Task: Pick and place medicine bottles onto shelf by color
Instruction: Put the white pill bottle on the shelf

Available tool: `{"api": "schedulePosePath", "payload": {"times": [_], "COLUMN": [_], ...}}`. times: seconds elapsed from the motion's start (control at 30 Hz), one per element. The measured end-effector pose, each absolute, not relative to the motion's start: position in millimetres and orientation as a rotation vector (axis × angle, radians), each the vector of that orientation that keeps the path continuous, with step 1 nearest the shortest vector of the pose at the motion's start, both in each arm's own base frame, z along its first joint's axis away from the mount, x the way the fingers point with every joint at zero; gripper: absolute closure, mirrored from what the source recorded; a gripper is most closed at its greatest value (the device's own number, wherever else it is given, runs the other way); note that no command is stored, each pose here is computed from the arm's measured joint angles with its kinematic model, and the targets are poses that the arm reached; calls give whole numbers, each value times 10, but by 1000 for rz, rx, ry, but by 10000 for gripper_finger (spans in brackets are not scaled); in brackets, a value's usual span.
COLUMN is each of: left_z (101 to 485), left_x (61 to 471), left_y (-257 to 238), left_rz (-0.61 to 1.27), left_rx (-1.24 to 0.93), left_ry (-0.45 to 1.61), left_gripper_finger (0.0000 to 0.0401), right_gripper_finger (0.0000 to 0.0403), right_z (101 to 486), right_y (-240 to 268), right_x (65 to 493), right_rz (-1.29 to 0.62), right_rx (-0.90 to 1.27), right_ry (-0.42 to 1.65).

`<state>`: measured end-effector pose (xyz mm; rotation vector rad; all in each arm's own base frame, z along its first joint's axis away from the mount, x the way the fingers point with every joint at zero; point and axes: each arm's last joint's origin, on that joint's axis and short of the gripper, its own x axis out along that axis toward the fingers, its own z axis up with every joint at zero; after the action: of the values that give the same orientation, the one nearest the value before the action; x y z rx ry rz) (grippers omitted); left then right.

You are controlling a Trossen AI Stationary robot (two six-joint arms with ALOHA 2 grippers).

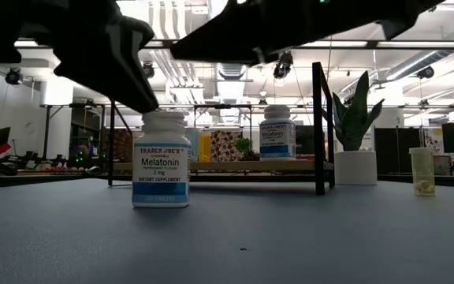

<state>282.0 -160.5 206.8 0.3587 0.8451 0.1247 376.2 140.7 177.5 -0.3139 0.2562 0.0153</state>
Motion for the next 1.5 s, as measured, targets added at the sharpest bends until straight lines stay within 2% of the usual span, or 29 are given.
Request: {"api": "schedulePosePath", "payload": {"times": [0.3, 0.97, 1.5], "left_z": [1991, 1890, 1803], "left_x": [2774, 2756, 2725], "left_y": [-1580, -1570, -1551], "left_rz": [104, 91, 102], "left_rx": [335, 289, 226], "left_ry": [788, 731, 717], "left_gripper_finger": [384, 384, 384], "right_gripper_finger": [394, 394, 394], "right_z": [1694, 1351, 1242], "right_y": [1340, 1328, 1289], "right_x": [3906, 3894, 3863], "right_rz": [-41, -28, -31], "right_rx": [-225, -139, -28], "right_ry": [307, 378, 389]}}
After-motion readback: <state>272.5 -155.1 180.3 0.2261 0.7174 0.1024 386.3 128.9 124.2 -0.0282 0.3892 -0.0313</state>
